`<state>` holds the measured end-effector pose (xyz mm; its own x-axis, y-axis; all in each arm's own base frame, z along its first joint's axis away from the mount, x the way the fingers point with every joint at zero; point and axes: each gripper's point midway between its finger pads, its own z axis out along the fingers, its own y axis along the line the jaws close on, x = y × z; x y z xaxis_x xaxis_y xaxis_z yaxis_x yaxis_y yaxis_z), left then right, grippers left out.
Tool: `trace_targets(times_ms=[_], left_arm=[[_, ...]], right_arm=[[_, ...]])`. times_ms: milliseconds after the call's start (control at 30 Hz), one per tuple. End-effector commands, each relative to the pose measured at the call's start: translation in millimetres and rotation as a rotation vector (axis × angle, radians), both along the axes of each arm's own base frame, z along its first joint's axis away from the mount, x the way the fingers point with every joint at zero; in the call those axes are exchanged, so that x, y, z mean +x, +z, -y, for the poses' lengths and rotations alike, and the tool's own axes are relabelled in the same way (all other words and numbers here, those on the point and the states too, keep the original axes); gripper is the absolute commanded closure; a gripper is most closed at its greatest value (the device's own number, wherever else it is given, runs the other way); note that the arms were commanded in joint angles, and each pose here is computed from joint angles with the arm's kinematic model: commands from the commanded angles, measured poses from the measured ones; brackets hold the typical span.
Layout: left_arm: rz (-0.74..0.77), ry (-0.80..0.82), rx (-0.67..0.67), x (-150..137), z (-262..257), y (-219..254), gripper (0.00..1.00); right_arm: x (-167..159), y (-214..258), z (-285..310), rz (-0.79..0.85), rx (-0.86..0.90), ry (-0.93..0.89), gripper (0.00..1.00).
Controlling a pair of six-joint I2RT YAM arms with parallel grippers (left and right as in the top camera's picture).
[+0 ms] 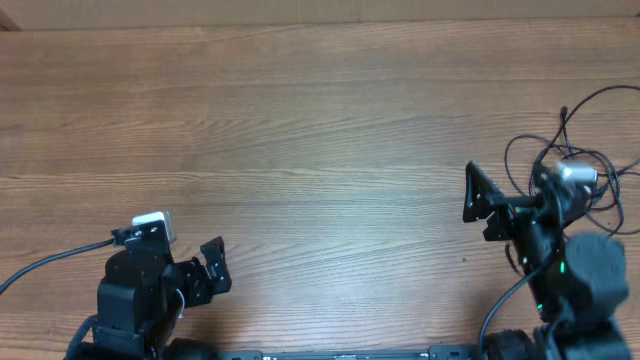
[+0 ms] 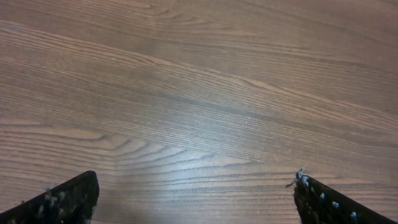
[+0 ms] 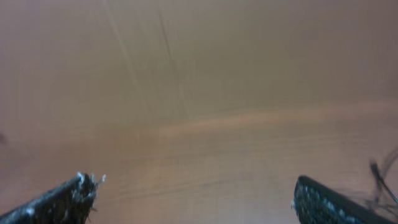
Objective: Untangle cables
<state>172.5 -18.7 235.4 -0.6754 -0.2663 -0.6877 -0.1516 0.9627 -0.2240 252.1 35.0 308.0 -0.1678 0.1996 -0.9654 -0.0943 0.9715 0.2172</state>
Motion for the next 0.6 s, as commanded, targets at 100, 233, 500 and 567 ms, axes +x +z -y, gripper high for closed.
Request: trace_targets(times_ms=[100, 233, 500, 567], left_arm=[[-0.001, 0.017, 0.002, 1, -2, -2, 0.0], [-0.001, 0.017, 0.002, 1, -2, -2, 0.0], [-0.001, 0.017, 0.002, 1, -2, -2, 0.0], [-0.001, 0.017, 0.002, 1, -2, -2, 0.01]], right_arm=[[-16, -21, 0, 0.23, 0.039, 0.028, 0.0], [-22, -38, 1, 0.287, 0.038, 0.047, 0.0], [-23, -44, 17, 0.4, 0.013, -0.017, 0.0], [-21, -48, 22, 0.4, 0.012, -0.042, 0.0]])
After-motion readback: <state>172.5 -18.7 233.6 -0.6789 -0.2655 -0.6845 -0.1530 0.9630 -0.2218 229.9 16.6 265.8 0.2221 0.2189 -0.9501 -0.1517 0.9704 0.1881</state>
